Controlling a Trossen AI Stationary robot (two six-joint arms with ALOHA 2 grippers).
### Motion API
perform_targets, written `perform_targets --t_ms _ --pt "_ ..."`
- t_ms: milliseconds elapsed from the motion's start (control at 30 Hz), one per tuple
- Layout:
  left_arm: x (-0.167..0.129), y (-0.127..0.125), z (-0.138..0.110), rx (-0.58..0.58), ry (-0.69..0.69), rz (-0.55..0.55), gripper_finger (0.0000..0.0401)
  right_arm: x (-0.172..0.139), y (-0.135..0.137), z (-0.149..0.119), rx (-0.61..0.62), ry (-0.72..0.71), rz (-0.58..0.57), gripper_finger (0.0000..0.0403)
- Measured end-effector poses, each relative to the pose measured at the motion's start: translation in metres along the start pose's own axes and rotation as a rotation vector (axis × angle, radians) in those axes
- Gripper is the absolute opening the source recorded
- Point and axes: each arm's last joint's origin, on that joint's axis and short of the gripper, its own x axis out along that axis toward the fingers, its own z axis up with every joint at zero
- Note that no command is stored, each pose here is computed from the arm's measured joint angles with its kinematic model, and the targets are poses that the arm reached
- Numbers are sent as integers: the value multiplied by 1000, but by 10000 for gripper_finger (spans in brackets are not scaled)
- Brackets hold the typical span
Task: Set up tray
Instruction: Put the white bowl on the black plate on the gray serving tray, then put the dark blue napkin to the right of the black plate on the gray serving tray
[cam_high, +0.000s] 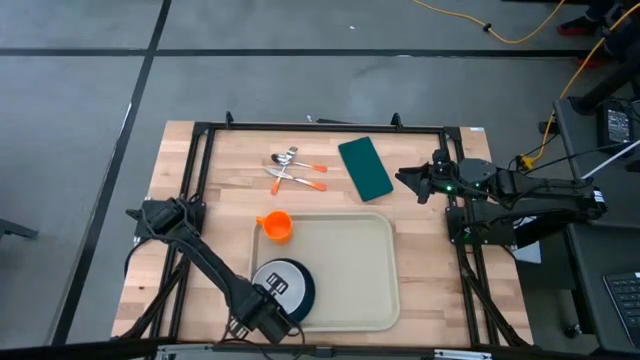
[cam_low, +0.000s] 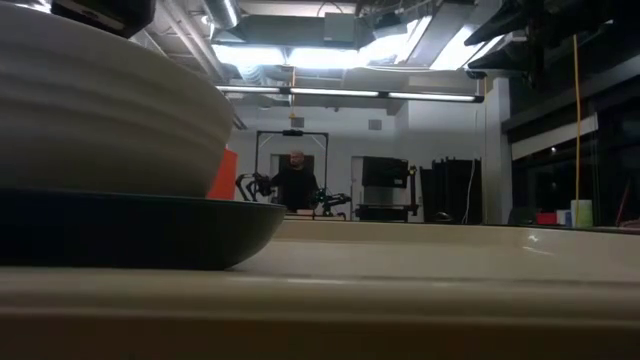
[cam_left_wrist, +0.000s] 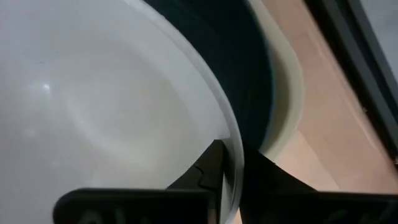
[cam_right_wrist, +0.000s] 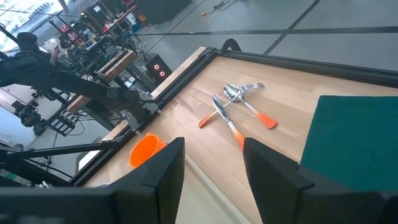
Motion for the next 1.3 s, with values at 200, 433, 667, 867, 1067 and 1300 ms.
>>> perform_targets --t_ms 200,433,667,867,1067,1300 --pt "1 -1 1 1 -8 -20 45 0 0 0 -15 -1 0 169" --pt "1 7 3 -98 -22 -2 81 0 0 0 -17 -2 -1 169" --pt "-5 12 3 -123 -8 -56 128 0 0 0 -18 -2 -1 169" --pt "-32 11 8 -95 -29 -48 141 0 0 0 -20 -3 -1 169" --pt "-73 10 7 -147 -25 -51 141 0 1 0 -20 11 15 169" --pt "-152 17 -7 -473 -335 226 141 3 3 -3 -43 89 94 169"
